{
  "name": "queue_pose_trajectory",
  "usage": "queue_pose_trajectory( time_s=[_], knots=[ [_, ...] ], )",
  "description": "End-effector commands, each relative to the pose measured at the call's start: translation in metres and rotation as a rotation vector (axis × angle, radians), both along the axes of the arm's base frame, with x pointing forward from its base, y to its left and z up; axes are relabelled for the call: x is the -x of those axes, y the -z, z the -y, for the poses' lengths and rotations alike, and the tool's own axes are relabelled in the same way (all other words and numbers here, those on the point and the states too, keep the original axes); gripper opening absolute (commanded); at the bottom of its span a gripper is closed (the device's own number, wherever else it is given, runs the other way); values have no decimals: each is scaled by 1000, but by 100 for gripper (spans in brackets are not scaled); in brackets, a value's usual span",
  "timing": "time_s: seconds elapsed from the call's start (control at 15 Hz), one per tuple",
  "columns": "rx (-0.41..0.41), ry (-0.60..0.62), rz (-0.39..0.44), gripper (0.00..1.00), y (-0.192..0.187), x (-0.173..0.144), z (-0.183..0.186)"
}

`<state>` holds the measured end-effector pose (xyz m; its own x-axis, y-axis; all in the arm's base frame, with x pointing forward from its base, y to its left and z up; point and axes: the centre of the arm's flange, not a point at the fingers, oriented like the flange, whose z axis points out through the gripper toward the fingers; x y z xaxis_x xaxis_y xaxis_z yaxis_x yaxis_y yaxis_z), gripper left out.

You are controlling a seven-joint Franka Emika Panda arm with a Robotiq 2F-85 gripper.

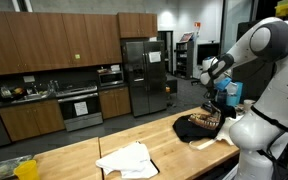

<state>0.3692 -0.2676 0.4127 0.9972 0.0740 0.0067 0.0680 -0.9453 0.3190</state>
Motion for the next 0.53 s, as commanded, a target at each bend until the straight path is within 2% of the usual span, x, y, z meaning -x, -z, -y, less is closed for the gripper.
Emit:
queue_pose_trajectory(
  time_s=[0.0, 0.47],
  knots=[
    [-1, -5, -3, 3, 1, -2, -1],
    [-3, -5, -5, 3, 0, 1, 5]
  ],
)
